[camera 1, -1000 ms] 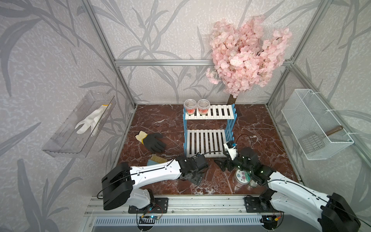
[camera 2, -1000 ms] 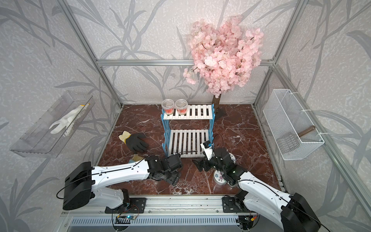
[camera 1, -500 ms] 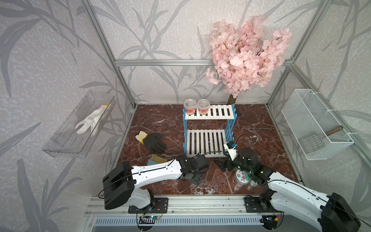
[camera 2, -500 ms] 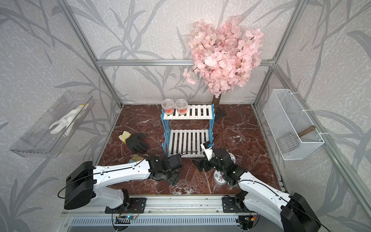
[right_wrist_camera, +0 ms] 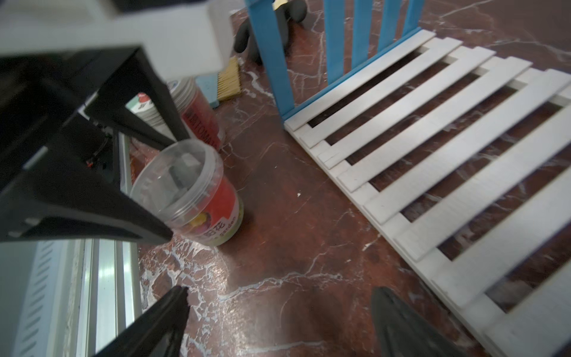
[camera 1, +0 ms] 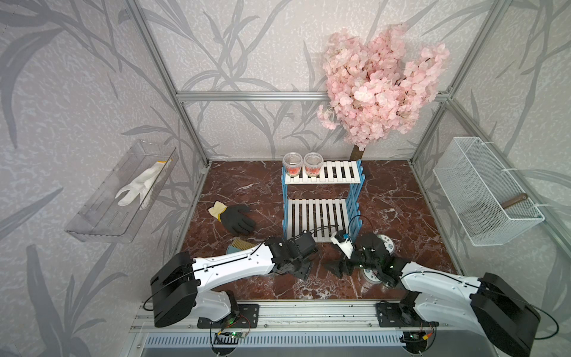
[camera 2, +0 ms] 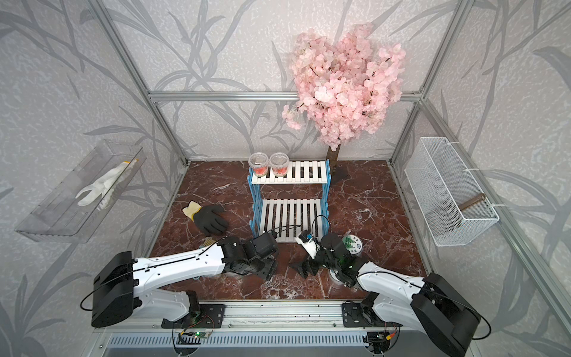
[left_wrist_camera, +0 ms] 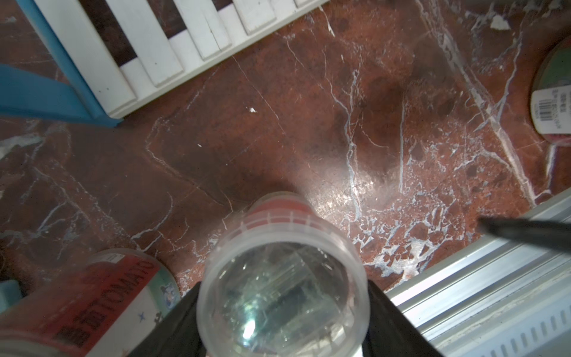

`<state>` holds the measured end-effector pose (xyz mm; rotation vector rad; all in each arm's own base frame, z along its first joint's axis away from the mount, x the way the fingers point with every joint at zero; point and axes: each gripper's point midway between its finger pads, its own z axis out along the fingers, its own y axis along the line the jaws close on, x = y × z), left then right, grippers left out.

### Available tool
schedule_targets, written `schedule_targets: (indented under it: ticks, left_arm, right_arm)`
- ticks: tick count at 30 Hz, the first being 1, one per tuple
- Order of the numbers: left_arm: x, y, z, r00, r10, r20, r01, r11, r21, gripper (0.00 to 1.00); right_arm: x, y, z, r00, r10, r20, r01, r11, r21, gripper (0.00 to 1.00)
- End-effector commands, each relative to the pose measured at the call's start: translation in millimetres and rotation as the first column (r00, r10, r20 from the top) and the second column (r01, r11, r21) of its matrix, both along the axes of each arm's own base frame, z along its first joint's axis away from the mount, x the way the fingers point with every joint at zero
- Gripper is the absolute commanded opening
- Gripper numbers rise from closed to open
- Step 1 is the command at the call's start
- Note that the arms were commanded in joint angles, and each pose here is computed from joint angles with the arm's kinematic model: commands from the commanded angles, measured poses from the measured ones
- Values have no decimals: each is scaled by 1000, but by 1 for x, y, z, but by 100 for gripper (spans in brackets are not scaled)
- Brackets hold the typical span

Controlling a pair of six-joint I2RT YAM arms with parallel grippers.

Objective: Place the seed container on the shelf
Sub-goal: Pick up the seed jar at the center of the board.

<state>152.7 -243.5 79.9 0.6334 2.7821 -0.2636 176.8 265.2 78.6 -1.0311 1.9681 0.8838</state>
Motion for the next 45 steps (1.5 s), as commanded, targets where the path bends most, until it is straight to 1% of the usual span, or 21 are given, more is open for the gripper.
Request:
schedule_targets:
  ticks: [1, 6, 9, 12, 15, 19, 23, 26, 29, 31, 36, 39, 41, 45]
  left_arm:
    - [1, 2, 5, 1000, -10, 8, 10, 1000, -19, 71]
    - [4, 3, 7, 1000, -9, 13, 10, 1000, -17, 71]
    - [3, -1, 12, 1000, -25, 15, 26, 999, -41, 71]
    - [3, -6, 24, 997, -71, 29, 73, 995, -74, 71]
    - [3, -12, 45, 987, -150, 50, 155, 980, -121, 71]
    - [3, -13, 78, 955, -276, 113, 292, 941, -171, 71]
    - [14, -5, 109, 926, -332, 180, 367, 906, -213, 72]
    - [16, -2, 127, 890, -403, 212, 445, 869, -215, 72]
    - [13, -1, 137, 850, -476, 224, 518, 833, -196, 74]
    - [15, -1, 142, 831, -507, 227, 547, 819, -174, 74]
    - [20, -3, 152, 810, -544, 219, 579, 801, -152, 74]
    - [22, -9, 157, 806, -545, 231, 585, 794, -164, 74]
    - [23, -11, 156, 806, -544, 234, 584, 793, -170, 74]
    - [23, -13, 158, 805, -544, 238, 586, 790, -178, 74]
  right_arm:
    - [-5, 17, 10, 983, 124, 134, -130, 991, 34, 96]
    - [-6, 24, 9, 974, 158, 162, -167, 985, 40, 96]
    - [-5, 25, 9, 970, 157, 186, -169, 984, 51, 96]
    - [-1, 22, 15, 966, 123, 227, -143, 987, 73, 96]
    - [0, 20, 23, 964, 109, 244, -133, 988, 84, 96]
    - [-6, 19, 38, 953, 134, 272, -164, 982, 91, 96]
    - [-9, 17, 60, 938, 147, 313, -190, 975, 112, 95]
    - [-13, 16, 80, 924, 161, 347, -214, 969, 121, 95]
    - [-14, 18, 97, 913, 172, 370, -233, 964, 128, 95]
    - [-11, 21, 108, 905, 168, 390, -238, 961, 139, 94]
    - [-4, 31, 134, 885, 156, 439, -257, 950, 180, 94]
    - [2, 36, 136, 878, 157, 453, -255, 953, 164, 93]
    - [3, 40, 137, 870, 180, 458, -274, 950, 147, 92]
    - [4, 48, 138, 867, 206, 454, -303, 940, 153, 91]
